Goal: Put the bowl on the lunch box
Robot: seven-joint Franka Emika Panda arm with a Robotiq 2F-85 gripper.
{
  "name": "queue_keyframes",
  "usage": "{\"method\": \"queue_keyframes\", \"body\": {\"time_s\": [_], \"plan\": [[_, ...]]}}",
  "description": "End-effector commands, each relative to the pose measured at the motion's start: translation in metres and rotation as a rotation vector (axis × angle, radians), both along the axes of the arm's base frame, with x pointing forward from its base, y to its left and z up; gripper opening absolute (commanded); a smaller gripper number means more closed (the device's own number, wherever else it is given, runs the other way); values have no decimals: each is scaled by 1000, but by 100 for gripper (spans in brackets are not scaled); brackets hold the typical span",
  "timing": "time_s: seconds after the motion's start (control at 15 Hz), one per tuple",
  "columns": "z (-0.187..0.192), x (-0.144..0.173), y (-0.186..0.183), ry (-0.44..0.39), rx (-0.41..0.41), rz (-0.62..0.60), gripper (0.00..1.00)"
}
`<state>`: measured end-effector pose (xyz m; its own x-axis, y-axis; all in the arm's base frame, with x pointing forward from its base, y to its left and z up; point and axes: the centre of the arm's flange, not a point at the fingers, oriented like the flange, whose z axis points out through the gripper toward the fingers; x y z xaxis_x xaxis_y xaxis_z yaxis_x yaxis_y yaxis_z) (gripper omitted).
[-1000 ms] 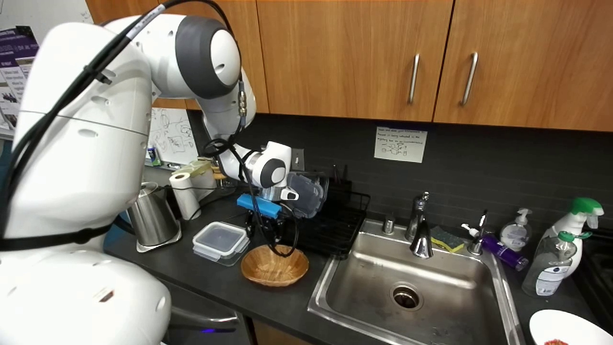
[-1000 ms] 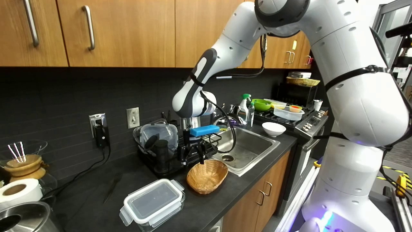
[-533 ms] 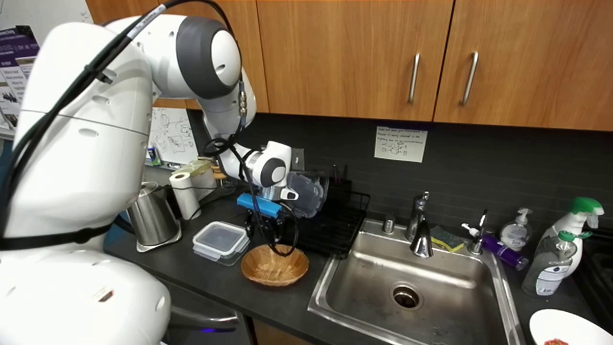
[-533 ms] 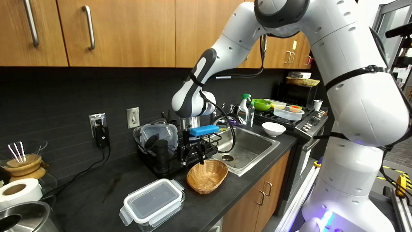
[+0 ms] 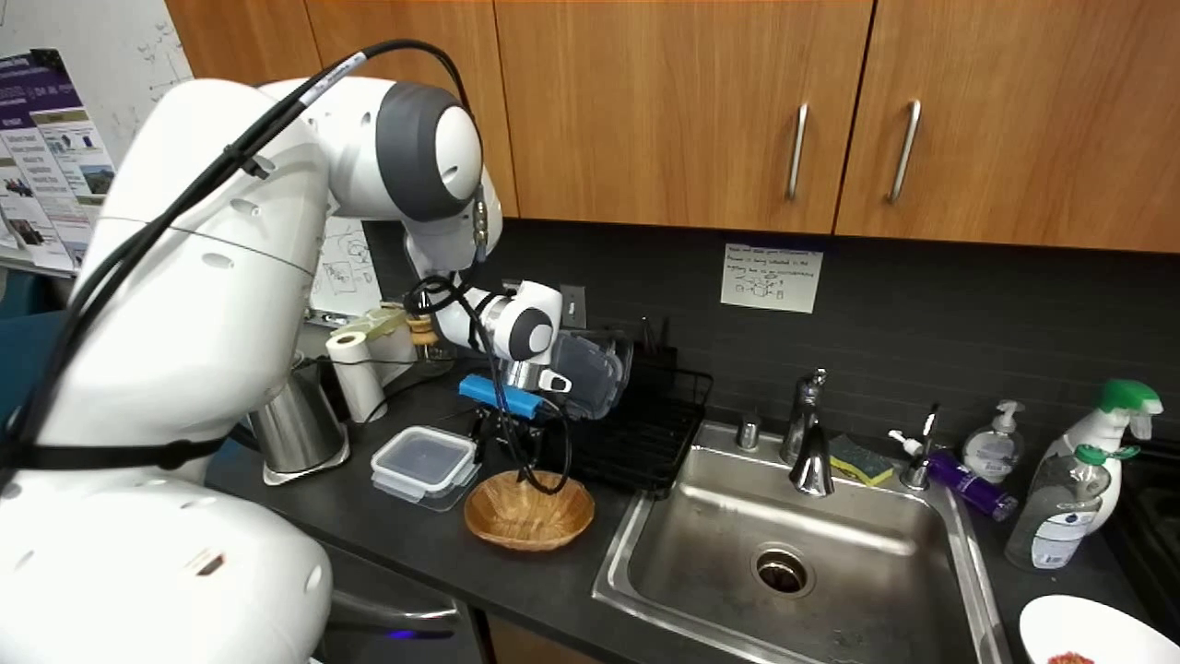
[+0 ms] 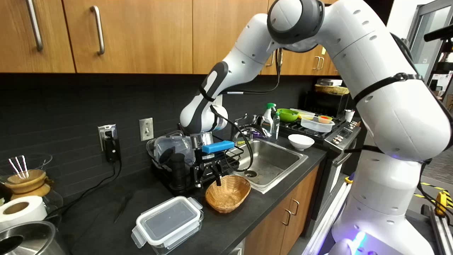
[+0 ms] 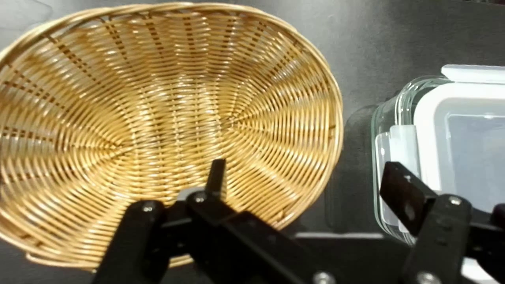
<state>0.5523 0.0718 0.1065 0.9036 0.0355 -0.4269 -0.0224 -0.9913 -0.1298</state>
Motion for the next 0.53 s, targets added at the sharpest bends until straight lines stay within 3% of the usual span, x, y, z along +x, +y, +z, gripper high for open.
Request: {"method": "queue_keyframes", "body": {"time_s": [0.0,0.33,0.47], "plan": [[-11,12,0,31,-10,8,100],[-19,-7,10,18,-34,-26,100],[-22,-23,23,-93,-84,-62,100]]}}
